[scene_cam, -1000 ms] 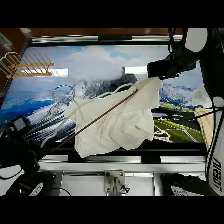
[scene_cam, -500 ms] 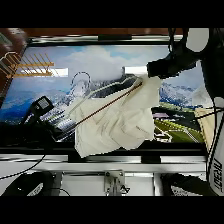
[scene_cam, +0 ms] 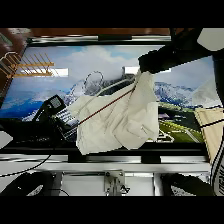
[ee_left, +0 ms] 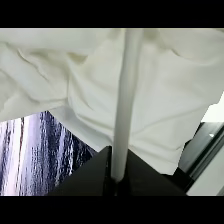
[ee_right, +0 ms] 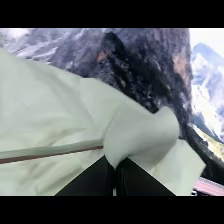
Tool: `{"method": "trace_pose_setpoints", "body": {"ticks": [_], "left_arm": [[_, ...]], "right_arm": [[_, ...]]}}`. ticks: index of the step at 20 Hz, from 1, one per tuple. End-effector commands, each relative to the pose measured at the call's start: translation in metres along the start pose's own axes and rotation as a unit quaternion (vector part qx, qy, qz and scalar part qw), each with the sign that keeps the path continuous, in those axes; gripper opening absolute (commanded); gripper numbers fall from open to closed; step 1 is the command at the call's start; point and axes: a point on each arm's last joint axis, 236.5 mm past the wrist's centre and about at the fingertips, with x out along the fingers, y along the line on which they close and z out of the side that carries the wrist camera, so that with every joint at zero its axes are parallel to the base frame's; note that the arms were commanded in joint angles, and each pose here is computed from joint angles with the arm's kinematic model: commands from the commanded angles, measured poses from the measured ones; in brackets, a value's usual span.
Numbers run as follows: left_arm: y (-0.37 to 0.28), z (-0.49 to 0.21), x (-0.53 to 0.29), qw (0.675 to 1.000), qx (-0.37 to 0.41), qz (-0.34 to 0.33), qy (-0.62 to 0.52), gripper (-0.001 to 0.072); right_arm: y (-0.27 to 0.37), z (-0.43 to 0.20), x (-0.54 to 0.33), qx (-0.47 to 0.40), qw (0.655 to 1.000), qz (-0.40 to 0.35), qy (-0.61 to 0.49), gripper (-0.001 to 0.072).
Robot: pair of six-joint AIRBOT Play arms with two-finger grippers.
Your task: Fold the shirts.
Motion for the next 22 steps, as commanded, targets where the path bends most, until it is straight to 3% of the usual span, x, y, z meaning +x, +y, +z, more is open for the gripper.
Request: {"method": "trace_pose_setpoints", "body": {"ticks": [1, 5, 10, 15, 22], "left_arm": [[0.004, 0.017, 0.007, 0.999, -0.013, 0.005, -0.029, 0.0046], [-0.029, 0.009, 0.005, 0.998, 0.04, -0.04, -0.009, 0.0044], [-0.052, -0.027, -0.034, 0.995, 0.07, -0.059, 0.03, 0.0044], [-0.049, -0.024, -0.027, 0.996, 0.068, -0.057, 0.031, 0.0045], [-0.019, 0.016, 0.036, 0.999, 0.032, -0.032, 0.0, 0.0045]], "right_arm": [[0.039, 0.011, -0.015, -0.041, 0.996, 0.078, -0.032, 0.0109], [0.003, 0.03, -0.039, -0.05, 0.996, -0.006, -0.075, 0.0109], [-0.039, 0.013, -0.048, -0.07, 0.992, -0.095, -0.038, 0.0109], [0.012, 0.019, -0.045, -0.098, 0.994, 0.002, -0.058, 0.0109], [0.075, 0.011, -0.051, -0.178, 0.982, 0.025, -0.062, 0.0109]]}}
